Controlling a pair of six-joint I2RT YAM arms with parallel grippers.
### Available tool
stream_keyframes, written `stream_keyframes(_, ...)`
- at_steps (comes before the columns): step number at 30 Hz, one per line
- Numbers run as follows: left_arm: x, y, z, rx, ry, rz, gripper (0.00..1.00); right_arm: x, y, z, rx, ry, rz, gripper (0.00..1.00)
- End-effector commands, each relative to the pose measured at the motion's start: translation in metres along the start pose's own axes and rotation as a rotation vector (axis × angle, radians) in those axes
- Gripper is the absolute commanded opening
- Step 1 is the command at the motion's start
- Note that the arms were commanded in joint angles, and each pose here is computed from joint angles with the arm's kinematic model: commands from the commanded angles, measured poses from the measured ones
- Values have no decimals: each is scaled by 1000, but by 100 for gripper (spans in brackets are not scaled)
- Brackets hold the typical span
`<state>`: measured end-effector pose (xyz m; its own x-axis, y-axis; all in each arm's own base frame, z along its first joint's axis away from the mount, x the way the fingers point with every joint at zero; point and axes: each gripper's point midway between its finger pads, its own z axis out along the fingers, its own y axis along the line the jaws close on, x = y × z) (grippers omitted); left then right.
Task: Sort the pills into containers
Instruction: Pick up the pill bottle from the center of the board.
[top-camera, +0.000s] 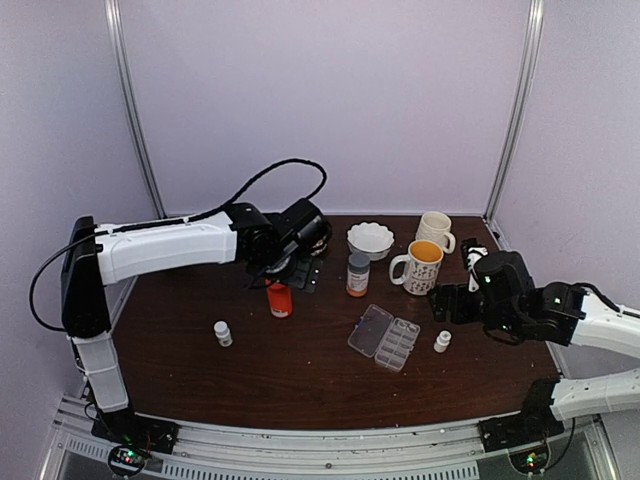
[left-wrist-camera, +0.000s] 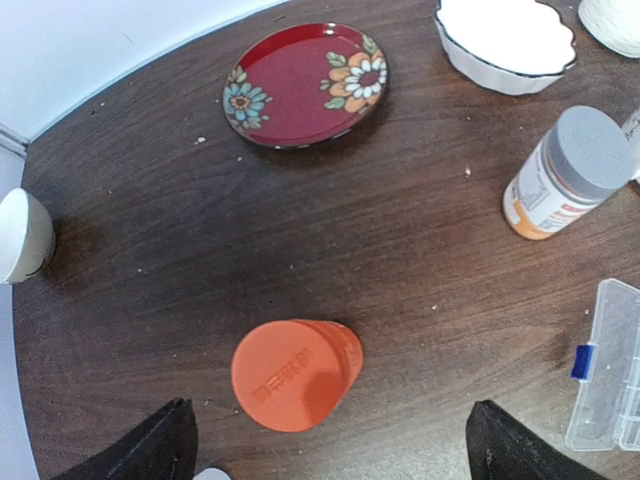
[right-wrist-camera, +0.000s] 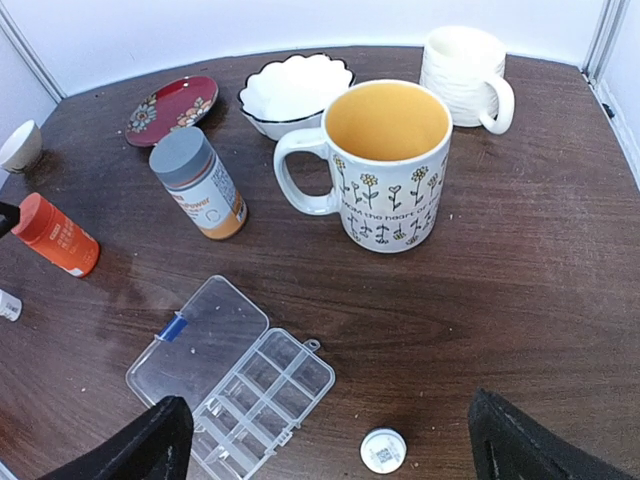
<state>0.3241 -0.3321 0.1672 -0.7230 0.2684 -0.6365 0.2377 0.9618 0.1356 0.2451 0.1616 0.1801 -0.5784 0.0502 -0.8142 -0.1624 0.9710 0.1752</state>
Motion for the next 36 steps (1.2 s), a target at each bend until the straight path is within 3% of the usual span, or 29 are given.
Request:
stream_keyframes(1, -6, 18, -3, -1, -1, -37, 97, 3, 1, 4, 11, 33, -13, 100)
stream_keyframes(24, 11, 26, 55, 102, 151, -141, 85, 0, 0, 3, 7, 8, 16, 98)
stream_keyframes(29, 19, 22, 61, 111, 179, -144, 76, 4, 1, 6, 6, 19, 15, 98)
stream_keyframes(36, 25, 26, 65, 81, 185, -161, 76, 4, 2, 6, 4, 20, 17, 97)
